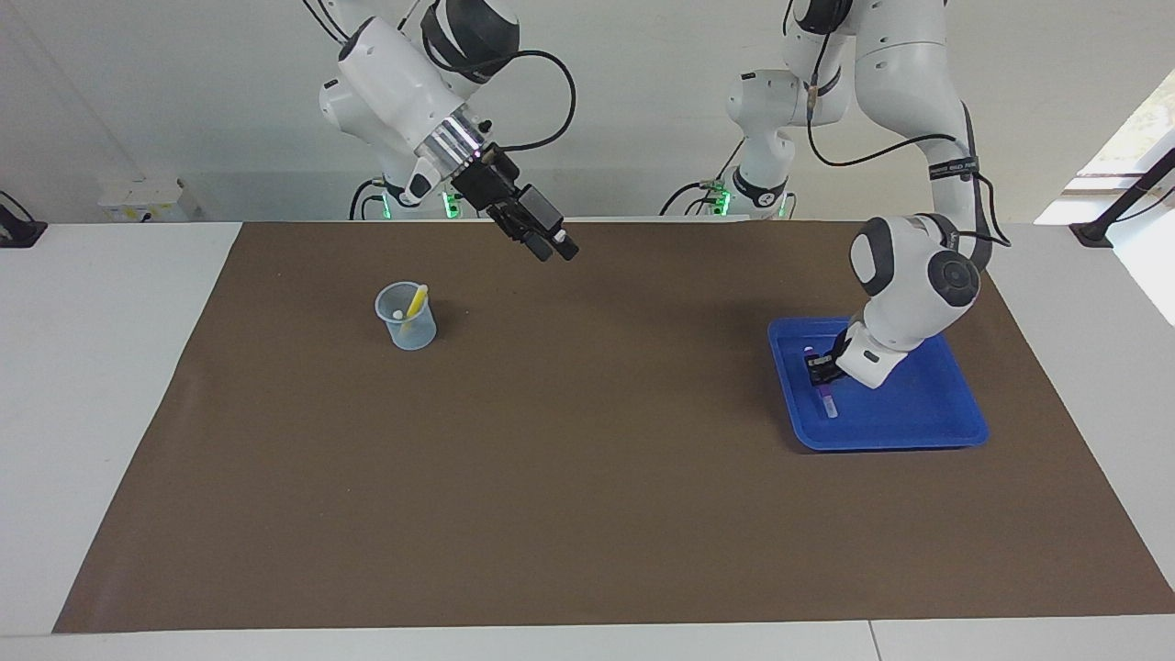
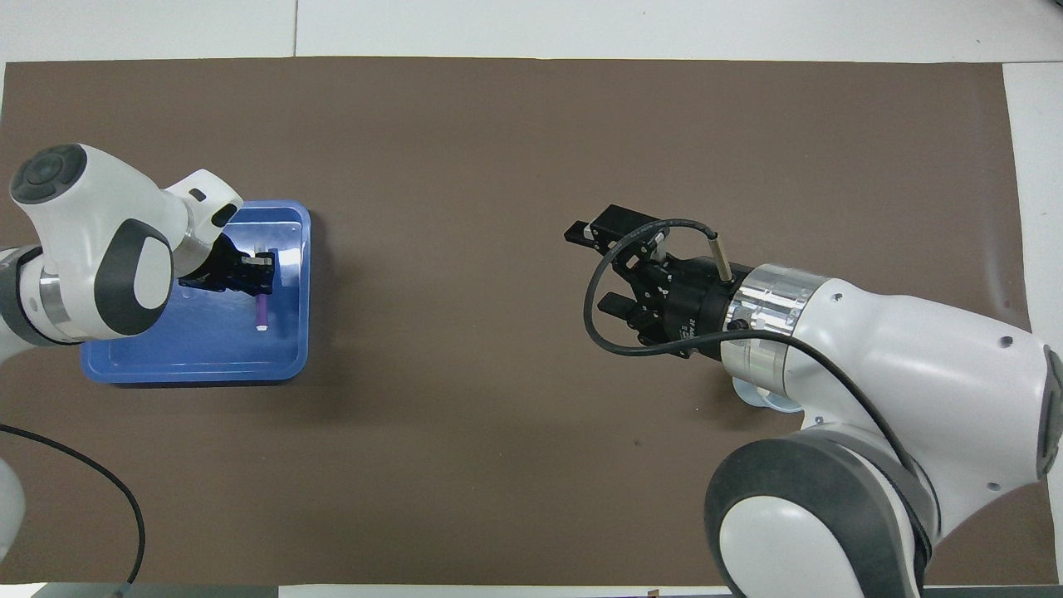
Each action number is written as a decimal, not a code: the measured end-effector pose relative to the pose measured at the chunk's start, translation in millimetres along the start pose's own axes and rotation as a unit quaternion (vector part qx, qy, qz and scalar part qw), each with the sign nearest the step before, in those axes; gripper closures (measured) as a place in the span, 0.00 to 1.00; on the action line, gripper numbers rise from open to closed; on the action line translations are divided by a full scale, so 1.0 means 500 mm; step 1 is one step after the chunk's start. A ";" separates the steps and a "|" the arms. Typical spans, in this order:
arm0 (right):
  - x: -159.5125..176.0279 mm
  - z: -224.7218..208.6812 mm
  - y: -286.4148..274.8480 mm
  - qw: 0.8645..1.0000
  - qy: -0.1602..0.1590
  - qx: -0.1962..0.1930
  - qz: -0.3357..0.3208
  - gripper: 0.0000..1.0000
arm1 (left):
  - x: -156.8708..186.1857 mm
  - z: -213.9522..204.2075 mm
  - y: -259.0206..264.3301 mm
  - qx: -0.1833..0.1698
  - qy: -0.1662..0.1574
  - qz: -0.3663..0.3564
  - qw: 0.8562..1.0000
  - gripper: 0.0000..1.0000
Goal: Transfer and insert pens with both arms
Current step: 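Grasp and lift the purple pen with the left gripper while the right gripper approaches, then grasp the purple pen with the right gripper and open the left gripper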
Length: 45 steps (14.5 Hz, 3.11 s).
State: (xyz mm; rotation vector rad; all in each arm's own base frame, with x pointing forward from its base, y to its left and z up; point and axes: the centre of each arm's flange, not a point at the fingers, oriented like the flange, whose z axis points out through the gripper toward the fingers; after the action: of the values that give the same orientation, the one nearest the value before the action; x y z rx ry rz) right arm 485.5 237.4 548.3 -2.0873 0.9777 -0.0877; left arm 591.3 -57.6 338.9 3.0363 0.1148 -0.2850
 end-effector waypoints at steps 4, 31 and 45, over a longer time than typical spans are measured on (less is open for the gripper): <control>-0.010 0.005 -0.001 1.000 -0.003 -0.002 -0.003 0.00 | -0.014 -0.155 0.049 -0.046 -0.050 -0.100 0.993 0.83; -0.230 0.083 -0.004 0.994 -0.045 -0.020 -0.102 0.46 | -0.321 -0.325 0.394 -0.252 -0.212 -0.475 0.816 0.83; -0.224 0.090 0.005 0.992 -0.053 -0.035 -0.106 0.82 | -0.323 -0.318 0.396 -0.252 -0.214 -0.475 0.815 0.64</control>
State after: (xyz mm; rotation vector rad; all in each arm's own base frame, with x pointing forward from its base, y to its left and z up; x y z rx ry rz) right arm 422.7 340.2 545.2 -2.2303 0.7030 -0.0520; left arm 478.5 -249.8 541.1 2.0711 1.4072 -0.8171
